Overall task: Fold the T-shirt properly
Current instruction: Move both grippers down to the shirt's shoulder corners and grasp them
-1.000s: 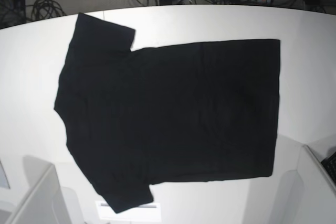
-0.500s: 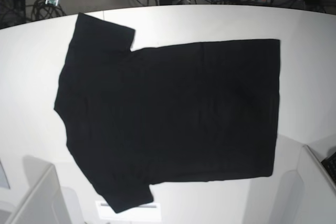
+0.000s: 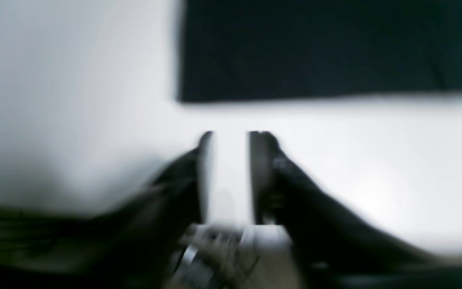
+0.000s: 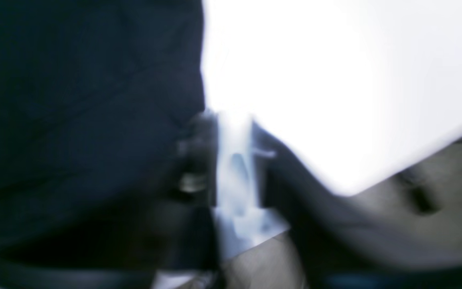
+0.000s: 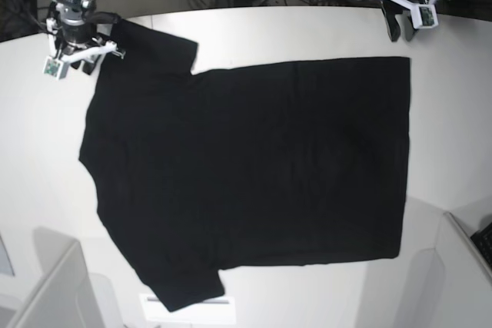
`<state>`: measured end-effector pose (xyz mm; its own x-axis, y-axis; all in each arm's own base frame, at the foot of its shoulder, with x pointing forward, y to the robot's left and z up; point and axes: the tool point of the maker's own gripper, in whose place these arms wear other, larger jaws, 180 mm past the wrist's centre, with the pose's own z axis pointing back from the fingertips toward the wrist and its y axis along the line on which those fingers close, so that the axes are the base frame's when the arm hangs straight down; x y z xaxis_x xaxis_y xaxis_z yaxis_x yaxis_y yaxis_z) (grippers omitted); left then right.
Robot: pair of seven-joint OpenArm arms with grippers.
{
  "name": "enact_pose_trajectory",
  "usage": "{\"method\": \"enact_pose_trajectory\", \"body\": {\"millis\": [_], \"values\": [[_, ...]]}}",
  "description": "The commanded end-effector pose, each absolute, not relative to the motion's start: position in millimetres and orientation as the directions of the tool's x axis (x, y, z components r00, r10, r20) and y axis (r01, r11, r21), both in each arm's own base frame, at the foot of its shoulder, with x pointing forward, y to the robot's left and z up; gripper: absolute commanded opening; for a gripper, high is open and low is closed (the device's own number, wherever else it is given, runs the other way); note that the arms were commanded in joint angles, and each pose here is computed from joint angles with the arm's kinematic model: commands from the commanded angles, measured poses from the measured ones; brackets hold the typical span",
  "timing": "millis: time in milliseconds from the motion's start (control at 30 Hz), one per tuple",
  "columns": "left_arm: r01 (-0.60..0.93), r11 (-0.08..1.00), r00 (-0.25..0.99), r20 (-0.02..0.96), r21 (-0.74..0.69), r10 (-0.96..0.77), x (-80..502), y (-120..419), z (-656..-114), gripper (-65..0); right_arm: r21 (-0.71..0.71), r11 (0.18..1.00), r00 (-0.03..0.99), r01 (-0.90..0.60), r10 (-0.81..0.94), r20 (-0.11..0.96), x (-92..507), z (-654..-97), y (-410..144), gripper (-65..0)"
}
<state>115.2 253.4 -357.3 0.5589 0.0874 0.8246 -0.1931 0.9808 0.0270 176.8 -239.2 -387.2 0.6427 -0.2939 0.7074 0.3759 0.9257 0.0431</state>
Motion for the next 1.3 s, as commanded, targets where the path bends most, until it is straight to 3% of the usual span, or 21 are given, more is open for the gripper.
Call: {"method": "enact_pose_trajectory", "body": {"millis": [0, 67, 100, 300, 567, 800, 1033, 1133, 1233, 1267], "values": [[-0.208, 0.977, 0.546, 0.833, 0.036, 0.085, 115.1, 263.2, -348.7, -40.3, 0.08, 0.939, 0.625, 0.335, -0.285, 0.727, 185.4, -376.9, -237.0, -36.9], [-0.249, 0.968, 0.53, 0.842, 0.035, 0.106, 118.0, 279.6, -342.4, -35.1, 0.185, 0.944, 0.628, 0.272, -0.32, 0.71, 192.6, -373.3, -226.2, -25.8], [-0.24, 0.97, 0.524, 0.847, 0.042, 0.093, 121.4, 283.7, -339.4, -33.4, 0.218, 0.941, 0.623, 0.258, -0.335, 0.707, 194.5, -370.2, -225.8, -25.5], [-0.115, 0.993, 0.48, 0.876, 0.006, 0.05, 137.2, 282.7, -324.6, -31.6, 0.312, 0.88, 0.65, 0.357, -0.474, 0.594, 184.7, -385.2, -250.4, -30.0], [-0.256, 0.966, 0.477, 0.864, -0.037, 0.16, 140.4, 322.8, -318.7, -30.4, 0.346, 0.833, 0.702, 0.432, -0.552, 0.45, 159.8, -430.4, -246.4, -30.0], [-0.29, 0.954, 0.526, 0.821, -0.072, 0.222, 144.0, 327.6, -342.3, -30.3, 0.373, 0.857, 0.773, 0.355, -0.494, 0.399, 155.2, -442.2, -208.9, -30.2], [-0.335, 0.936, 0.557, 0.78, -0.105, 0.287, 138.7, 330.6, -367.3, -30.3, 0.376, 0.858, 0.782, 0.349, -0.488, 0.388, 154.0, -443.7, -205.2, -30.9], [-0.335, 0.933, 0.566, 0.764, -0.131, 0.31, 140.5, 323.6, -379.0, -30.3, 0.376, 0.858, 0.782, 0.349, -0.488, 0.388, 154.0, -443.7, -205.2, -43.7], [-0.349, 0.925, 0.573, 0.748, -0.148, 0.336, 141.2, 323.4, -390.1, -30.1, 0.376, 0.858, 0.782, 0.349, -0.488, 0.388, 154.5, -443.6, -205.0, -64.1], [-0.356, 0.922, 0.584, 0.735, -0.151, 0.345, 138.6, 323.1, -394.7, -30.1, 0.376, 0.858, 0.782, 0.349, -0.488, 0.388, 154.5, -443.6, -205.0, -65.0]]}}
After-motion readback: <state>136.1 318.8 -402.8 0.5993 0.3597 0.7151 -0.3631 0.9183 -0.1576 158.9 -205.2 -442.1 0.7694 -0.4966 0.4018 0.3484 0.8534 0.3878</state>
